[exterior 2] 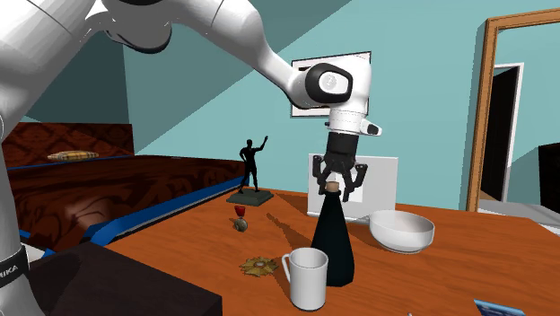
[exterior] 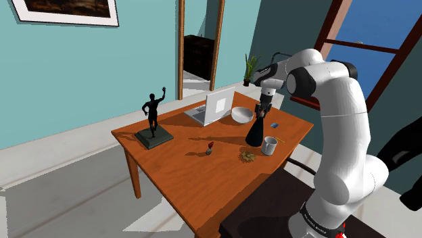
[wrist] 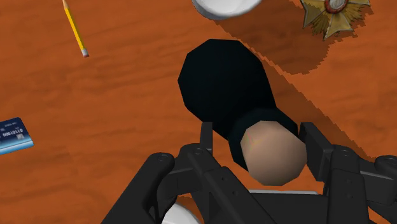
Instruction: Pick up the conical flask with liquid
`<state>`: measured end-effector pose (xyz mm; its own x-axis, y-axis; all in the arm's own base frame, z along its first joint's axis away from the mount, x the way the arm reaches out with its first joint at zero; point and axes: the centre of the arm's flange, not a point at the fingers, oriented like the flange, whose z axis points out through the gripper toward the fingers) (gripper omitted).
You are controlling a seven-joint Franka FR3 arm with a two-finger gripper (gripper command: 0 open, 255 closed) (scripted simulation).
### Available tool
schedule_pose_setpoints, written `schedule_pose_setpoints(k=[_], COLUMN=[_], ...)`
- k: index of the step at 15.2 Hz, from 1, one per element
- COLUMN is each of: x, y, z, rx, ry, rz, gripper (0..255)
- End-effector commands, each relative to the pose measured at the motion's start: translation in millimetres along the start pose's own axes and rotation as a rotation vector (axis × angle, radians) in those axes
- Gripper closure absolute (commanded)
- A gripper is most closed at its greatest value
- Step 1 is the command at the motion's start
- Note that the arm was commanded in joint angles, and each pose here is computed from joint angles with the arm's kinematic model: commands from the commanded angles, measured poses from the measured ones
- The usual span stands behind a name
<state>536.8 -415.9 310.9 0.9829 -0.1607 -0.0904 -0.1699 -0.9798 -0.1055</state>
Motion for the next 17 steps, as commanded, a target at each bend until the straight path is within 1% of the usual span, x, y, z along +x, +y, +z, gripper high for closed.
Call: schedule_pose_setpoints(k=[1, 15, 17], x=[-0.5, -7.1, -7.2], y=[-0.7, -8.5, -8.6], z=[-4.6, -77.8, -78.5], rx=[0.000, 0.000, 0.000], ry=[-0.001, -0.001, -0.001], rz=[0.000, 0.000, 0.000], gripper=[255, 255, 255])
